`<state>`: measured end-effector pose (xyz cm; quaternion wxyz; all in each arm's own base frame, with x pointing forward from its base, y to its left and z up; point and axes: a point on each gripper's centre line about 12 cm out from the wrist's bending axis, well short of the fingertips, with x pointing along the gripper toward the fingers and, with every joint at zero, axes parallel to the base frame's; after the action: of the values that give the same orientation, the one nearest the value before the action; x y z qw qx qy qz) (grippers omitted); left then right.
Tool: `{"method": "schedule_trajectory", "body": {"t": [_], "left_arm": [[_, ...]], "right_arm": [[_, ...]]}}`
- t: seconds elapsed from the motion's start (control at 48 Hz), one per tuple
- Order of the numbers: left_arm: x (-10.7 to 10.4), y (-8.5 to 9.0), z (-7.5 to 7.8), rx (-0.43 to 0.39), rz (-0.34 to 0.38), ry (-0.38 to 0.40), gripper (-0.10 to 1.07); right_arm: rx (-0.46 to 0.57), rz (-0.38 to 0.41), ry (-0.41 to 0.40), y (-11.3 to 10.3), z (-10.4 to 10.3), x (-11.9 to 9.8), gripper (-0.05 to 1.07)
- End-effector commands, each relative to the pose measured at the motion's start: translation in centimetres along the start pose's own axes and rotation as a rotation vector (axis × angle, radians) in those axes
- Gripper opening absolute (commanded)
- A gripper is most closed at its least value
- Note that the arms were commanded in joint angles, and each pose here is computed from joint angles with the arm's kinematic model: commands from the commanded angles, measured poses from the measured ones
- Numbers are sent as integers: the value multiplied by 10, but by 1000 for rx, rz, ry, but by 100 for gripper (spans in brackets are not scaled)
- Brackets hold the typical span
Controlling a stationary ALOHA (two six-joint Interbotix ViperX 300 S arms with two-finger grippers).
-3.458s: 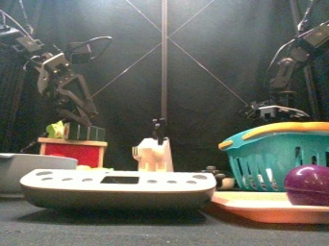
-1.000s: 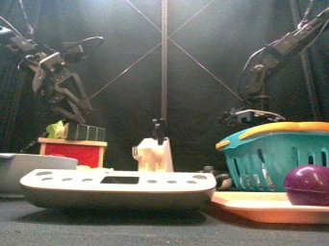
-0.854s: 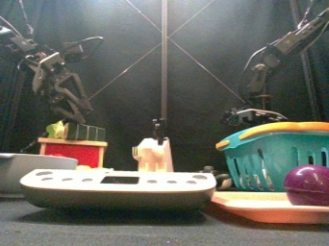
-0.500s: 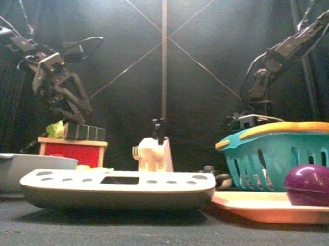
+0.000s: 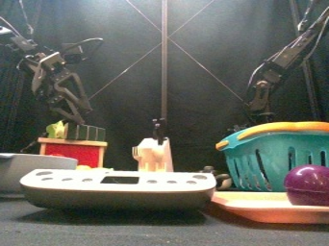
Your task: Pick up and place green screw in plate
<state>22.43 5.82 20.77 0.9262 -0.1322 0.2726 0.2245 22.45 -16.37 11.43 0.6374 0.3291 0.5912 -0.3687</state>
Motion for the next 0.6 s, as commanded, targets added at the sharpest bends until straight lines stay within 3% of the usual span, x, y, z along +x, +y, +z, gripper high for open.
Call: {"method": "schedule_trajectory", "body": {"t": [0.0,0.188,0.354,0.583], "left_arm": [[-1,0,7,-5,0,-16,99],[0,0,6,-6,2,-15,99],[-1,0,7,-4,2,-17,99],[-1,0,8,-7,0,-20,99]], "right_arm": [[1,11,-22,2,6,-5,77],[-1,8,-15,3,6,-3,73],[1,8,-16,4,9,-6,61],[2,15,-36,7,12,-26,57]]}}
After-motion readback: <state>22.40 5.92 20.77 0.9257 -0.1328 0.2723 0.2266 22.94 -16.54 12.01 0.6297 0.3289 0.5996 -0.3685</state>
